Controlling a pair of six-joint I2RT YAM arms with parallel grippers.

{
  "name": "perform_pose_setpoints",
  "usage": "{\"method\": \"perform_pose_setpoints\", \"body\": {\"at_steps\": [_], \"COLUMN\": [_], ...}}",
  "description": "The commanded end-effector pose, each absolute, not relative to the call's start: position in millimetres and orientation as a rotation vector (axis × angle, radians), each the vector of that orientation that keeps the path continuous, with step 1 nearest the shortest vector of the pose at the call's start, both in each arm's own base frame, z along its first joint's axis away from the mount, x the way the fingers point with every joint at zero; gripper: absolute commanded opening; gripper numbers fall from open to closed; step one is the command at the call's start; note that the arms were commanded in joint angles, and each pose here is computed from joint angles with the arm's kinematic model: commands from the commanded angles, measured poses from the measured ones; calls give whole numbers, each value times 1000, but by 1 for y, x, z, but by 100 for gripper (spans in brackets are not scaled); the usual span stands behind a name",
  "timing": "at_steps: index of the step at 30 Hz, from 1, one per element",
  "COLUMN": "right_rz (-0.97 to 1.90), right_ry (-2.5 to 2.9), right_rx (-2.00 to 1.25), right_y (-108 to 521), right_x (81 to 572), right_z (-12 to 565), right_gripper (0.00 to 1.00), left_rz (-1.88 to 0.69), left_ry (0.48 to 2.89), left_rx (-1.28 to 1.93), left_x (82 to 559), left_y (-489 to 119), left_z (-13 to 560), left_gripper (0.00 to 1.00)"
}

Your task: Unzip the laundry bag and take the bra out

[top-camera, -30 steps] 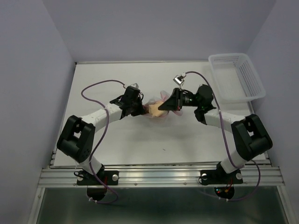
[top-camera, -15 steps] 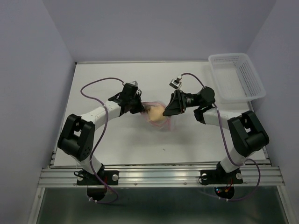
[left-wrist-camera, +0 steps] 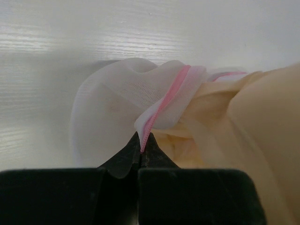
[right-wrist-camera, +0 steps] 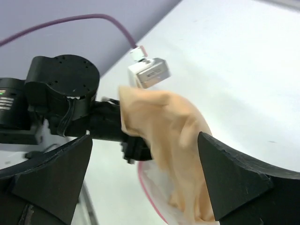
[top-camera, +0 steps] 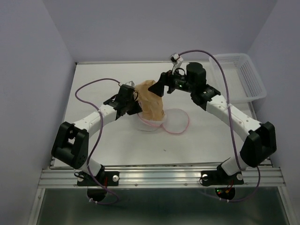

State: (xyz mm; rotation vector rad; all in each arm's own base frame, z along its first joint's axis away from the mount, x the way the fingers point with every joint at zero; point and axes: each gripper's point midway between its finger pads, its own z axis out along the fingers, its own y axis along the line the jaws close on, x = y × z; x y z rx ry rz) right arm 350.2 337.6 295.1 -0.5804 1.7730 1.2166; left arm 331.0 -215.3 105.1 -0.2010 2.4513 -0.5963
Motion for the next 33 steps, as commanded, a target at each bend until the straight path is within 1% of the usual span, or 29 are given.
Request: {"method": "perform_pose_setpoints", "body": {"at_steps": [1,3,7,10,12,16,18,19,23,25,27,28,30,31,33], "right_rz": [497,466,489,483,495,634,711,744,899,918,893,859,812,782,688], "right_ry": [1954,1969,1965,2005,2056,2133,2158,2203,2231,2248,2270,2273,2270,2258,2223], "right_rx": [-499,-456,-457,-463,-459,-489,-451,-450,-459,-466,-475,-458,-448,-448,-419], "right_y": [250,242,241,241,246,274,288,295,324,333,339,336,335,335,328], "right_x": [380,379,371,370,374,376,381,383,382,379,377,381,384,385,393], "right_z": [263,259,260,246,226,194,191,173,160,153,141,136,135,137,147], "right_gripper": [100,100,100,100,100,100,100,100,100,97,89,68,48,35,29], "left_rz": [-600,-593,-591,-597,-596,-589,-585,-583,-585,-586,-589,-589,-592,-592,-592], "left_ry": [2410,2406,2402,2402,2406,2412,2420,2423,2436,2440,2437,2434,2433,2433,2431], "left_rx": [-196,-202,-201,-189,-183,-164,-161,-161,-162,-159,-160,-157,-153,-153,-151], "left_x": [331,330,329,328,326,323,321,321,320,320,321,321,321,321,322], "left_y": [-213,-212,-211,-211,-212,-212,-211,-211,-213,-214,-214,-215,-215,-215,-215], "left_z": [118,119,119,119,117,114,111,110,105,104,105,107,107,107,107], "left_gripper": [0,0,0,0,0,0,0,0,0,0,0,0,0,0,0]}}
